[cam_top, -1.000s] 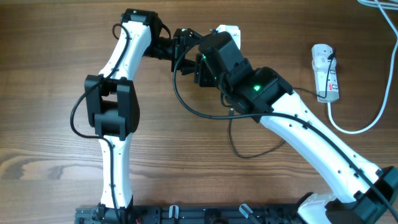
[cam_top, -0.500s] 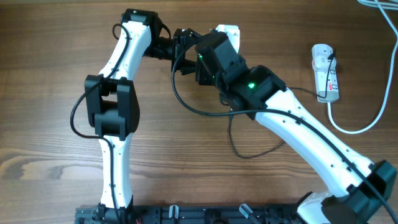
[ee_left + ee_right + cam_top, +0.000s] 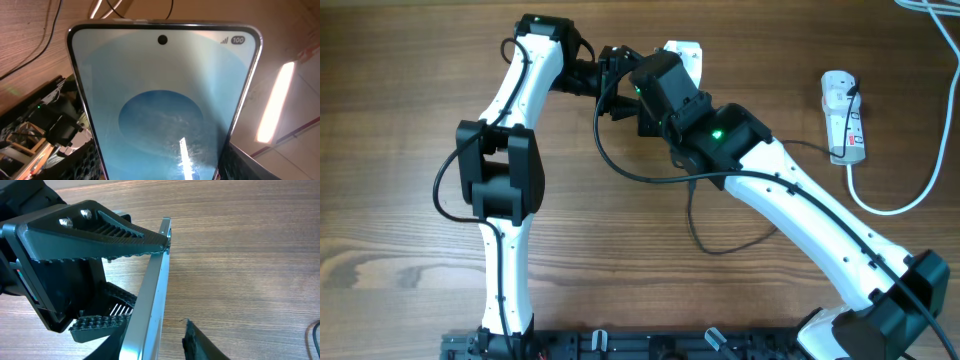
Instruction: Plug charger to phone and switch on socket
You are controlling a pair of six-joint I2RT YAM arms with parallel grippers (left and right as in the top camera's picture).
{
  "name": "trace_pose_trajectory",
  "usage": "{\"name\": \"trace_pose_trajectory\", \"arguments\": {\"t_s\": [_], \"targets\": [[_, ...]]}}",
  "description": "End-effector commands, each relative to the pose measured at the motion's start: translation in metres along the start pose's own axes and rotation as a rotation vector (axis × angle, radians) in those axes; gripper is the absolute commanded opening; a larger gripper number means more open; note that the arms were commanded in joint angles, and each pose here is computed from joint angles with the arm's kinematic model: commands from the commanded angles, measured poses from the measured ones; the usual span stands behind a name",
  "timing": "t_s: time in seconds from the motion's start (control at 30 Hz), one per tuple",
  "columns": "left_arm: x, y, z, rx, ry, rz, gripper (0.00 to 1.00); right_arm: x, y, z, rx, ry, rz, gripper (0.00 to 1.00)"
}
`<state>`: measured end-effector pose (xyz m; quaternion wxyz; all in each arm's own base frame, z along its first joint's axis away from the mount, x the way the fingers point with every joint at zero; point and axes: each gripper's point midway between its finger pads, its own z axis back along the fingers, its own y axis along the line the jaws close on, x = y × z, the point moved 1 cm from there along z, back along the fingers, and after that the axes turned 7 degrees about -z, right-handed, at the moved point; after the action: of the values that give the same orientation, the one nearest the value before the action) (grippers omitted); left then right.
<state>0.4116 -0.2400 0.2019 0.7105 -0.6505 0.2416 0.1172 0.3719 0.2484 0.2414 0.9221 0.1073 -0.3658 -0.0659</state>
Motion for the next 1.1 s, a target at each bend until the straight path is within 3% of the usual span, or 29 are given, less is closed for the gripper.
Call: {"name": "trace_pose_trajectory", "arguments": {"t_s": [0.0, 0.6, 0.9, 1.07], "targets": [[-0.0163, -0.0267, 0.001, -0.041, 0.009, -0.058, 0.56, 0.0074, 0.0021, 0.0023, -0.003, -0.029, -0.008, 0.31], [-0.0171, -0.0264, 0.001, -0.041, 0.01, -0.029, 0.57, 0.011, 0.005, 0.0023, 0.008, -0.044, -0.012, 0.23], [-0.0171, -0.0264, 0.001, -0.041, 0.01, -0.029, 0.57, 0.0113, 0.0049, 0.0023, 0.008, -0.046, -0.015, 0.12], [-0.0171, -0.0264, 0.001, -0.041, 0.01, -0.029, 0.62, 0.0113, 0.0048, 0.0024, 0.008, -0.045, -0.019, 0.07]]}}
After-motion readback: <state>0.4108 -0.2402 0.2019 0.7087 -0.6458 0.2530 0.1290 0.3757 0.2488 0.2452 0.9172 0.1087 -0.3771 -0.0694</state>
